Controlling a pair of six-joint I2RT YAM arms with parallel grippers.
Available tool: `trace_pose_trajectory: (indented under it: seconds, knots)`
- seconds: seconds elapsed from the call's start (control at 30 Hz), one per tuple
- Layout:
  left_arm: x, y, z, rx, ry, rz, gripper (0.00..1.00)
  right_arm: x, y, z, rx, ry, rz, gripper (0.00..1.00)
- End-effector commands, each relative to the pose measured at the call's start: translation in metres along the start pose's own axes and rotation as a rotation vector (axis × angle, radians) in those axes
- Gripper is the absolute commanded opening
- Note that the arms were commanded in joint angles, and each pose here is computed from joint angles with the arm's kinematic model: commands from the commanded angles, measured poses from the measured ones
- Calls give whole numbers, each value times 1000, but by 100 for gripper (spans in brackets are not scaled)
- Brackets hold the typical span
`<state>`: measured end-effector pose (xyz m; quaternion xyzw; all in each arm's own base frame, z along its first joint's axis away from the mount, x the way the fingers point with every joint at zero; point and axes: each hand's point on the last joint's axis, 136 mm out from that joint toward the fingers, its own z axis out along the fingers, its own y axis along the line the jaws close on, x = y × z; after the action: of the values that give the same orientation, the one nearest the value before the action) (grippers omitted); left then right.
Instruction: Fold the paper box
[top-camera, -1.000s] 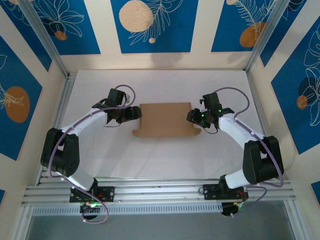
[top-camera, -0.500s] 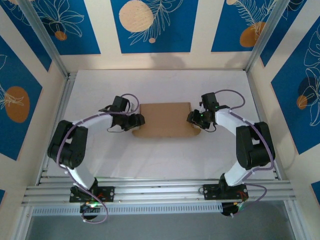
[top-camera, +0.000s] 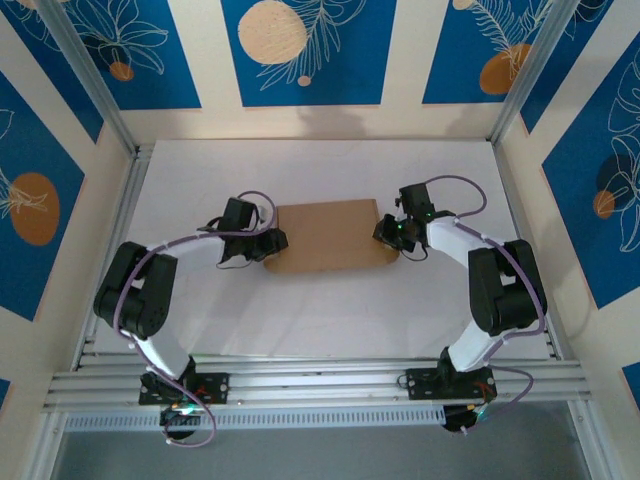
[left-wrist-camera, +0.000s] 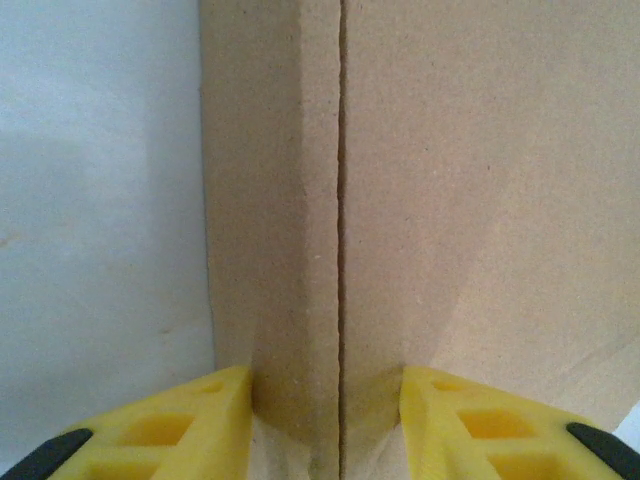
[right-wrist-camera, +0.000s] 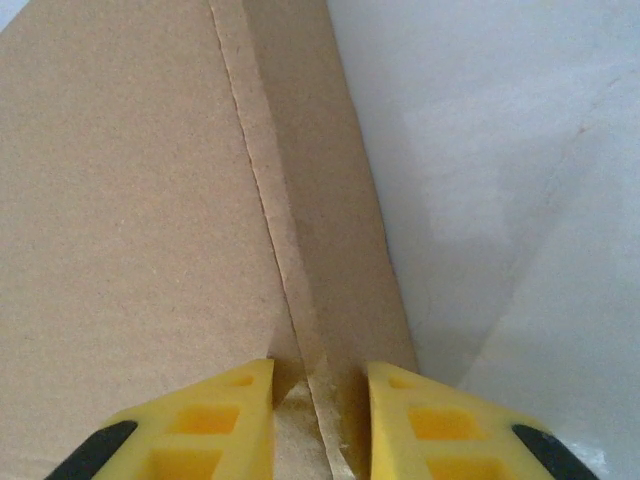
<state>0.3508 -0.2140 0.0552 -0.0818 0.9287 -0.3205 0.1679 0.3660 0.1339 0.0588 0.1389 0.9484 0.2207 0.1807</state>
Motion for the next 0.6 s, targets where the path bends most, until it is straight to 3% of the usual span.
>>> trace_pose_trajectory:
  seconds: [0.0, 0.13, 0.33, 0.43, 0.57]
  knots:
    - [31, 49, 5, -200, 91, -31, 43, 38, -16, 5, 70, 118, 3, 31]
    - [17, 27, -4, -155, 88, 38, 59, 26, 0, -11, 0, 94, 11, 41]
    - [-9, 12, -17, -138, 59, 99, 70, 8, 12, -29, -52, 28, 32, 56]
    - [-24, 9, -21, -101, 37, 95, 69, -1, 12, -35, -71, 1, 41, 59]
    - [-35, 0, -16, 1, 49, 113, 61, -13, 17, -40, -119, -28, 31, 63]
